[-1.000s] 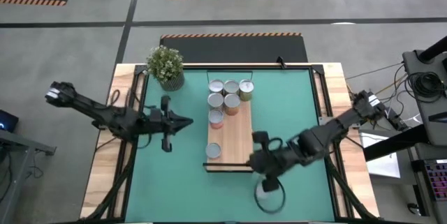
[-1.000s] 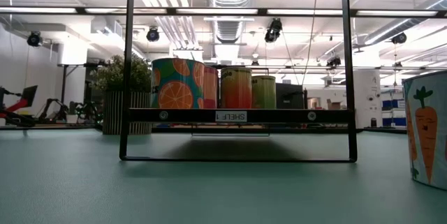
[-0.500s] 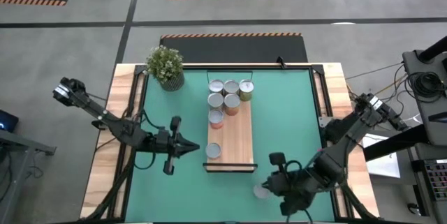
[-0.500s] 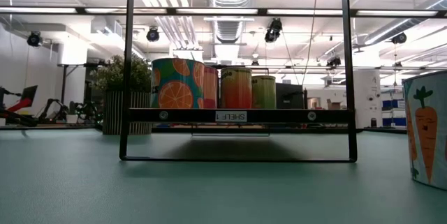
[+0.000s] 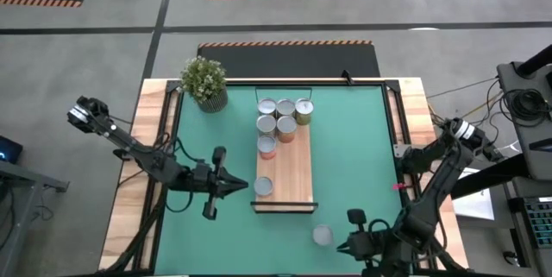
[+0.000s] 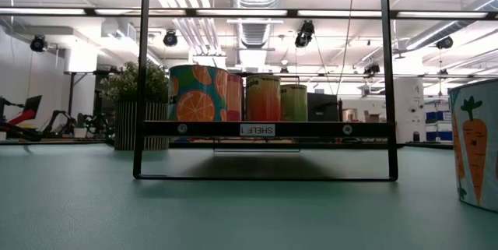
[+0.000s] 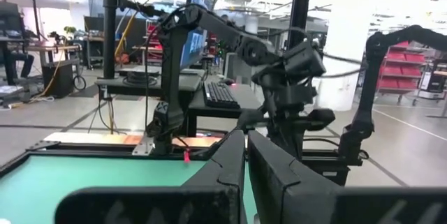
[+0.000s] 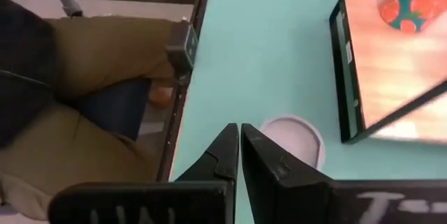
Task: Pick and place cans onto a shelf
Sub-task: Put the canned carrots on the shelf
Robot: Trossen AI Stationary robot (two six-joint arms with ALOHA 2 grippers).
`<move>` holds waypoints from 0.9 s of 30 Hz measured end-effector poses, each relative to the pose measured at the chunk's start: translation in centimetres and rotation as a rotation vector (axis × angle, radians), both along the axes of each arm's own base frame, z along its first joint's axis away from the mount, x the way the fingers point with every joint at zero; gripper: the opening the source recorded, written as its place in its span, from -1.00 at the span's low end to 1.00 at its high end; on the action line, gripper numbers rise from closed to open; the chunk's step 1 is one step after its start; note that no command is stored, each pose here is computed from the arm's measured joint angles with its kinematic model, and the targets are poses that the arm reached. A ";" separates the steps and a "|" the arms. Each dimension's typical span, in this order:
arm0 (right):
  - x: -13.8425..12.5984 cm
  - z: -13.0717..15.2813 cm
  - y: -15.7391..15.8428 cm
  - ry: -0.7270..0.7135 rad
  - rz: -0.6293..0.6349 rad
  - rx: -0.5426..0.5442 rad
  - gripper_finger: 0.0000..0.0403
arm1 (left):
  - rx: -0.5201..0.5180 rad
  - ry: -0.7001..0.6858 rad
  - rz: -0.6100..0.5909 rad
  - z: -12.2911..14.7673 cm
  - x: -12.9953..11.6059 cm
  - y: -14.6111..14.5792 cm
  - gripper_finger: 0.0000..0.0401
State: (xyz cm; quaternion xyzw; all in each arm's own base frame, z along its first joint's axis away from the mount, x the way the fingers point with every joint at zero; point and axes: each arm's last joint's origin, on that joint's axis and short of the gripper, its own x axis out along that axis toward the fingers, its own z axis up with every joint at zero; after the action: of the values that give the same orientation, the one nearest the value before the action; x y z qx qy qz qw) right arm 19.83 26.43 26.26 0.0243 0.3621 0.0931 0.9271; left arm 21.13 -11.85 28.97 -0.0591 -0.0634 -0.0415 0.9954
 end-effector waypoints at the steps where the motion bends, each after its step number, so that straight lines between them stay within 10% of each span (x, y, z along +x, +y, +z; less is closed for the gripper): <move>1: -0.2 -0.4 0.0 0.002 -0.013 -0.001 -0.96 | 0.005 -0.004 0.001 0.1 0.0 0.0 -1.00; 27: -0.9 -6.6 -2.4 0.025 -0.157 -0.003 -0.69 | 0.007 -0.045 0.007 0.6 -0.2 0.1 -1.00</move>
State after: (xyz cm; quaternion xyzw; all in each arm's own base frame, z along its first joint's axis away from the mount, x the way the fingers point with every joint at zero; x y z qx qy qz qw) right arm 18.98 24.07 19.62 0.0526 0.3708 0.0192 0.9270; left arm 20.95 -11.72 29.53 -0.0547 -0.0858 -0.0397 0.9940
